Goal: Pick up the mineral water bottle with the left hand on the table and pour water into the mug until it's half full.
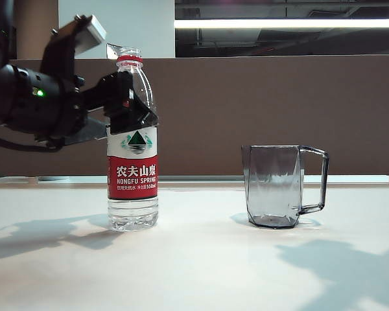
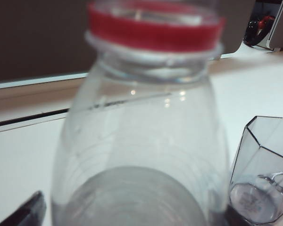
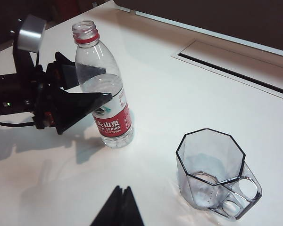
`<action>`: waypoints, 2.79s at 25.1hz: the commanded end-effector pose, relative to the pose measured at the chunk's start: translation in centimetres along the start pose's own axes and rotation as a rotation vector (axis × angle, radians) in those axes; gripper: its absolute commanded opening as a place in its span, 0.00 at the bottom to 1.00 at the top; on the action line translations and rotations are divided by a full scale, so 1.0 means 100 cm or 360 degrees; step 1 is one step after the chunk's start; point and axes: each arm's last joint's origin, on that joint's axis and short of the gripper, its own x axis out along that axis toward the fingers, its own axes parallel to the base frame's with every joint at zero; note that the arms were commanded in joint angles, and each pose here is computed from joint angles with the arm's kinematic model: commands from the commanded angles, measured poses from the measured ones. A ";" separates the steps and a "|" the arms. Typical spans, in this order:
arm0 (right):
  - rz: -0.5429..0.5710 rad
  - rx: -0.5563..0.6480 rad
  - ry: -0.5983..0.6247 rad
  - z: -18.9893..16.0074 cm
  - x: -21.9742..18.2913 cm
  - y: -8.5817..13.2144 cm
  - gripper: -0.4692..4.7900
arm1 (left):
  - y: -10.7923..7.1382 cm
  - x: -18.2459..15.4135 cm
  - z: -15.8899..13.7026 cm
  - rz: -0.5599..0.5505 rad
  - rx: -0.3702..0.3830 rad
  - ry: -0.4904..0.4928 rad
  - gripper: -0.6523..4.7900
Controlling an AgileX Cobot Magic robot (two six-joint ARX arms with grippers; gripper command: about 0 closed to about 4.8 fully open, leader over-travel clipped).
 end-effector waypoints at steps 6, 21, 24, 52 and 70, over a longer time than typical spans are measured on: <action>0.0002 -0.0010 -0.0042 0.004 -0.002 0.000 0.07 | 0.000 0.013 -0.001 -0.0006 -0.0006 0.0003 0.92; 0.0002 -0.0010 -0.0041 0.004 -0.001 0.000 0.07 | -0.005 0.016 -0.011 -0.0038 -0.0005 0.0063 0.92; 0.0002 -0.0010 -0.0041 0.004 -0.001 0.000 0.07 | -0.005 0.016 -0.010 -0.0036 -0.0004 0.0053 0.92; 0.0002 -0.0010 -0.0040 0.004 -0.001 0.000 0.07 | -0.005 0.018 -0.006 -0.0040 0.0025 0.0009 0.45; 0.0002 -0.0010 -0.0042 0.004 -0.002 0.000 0.07 | -0.006 0.086 0.049 -0.0042 0.0206 -0.0043 0.45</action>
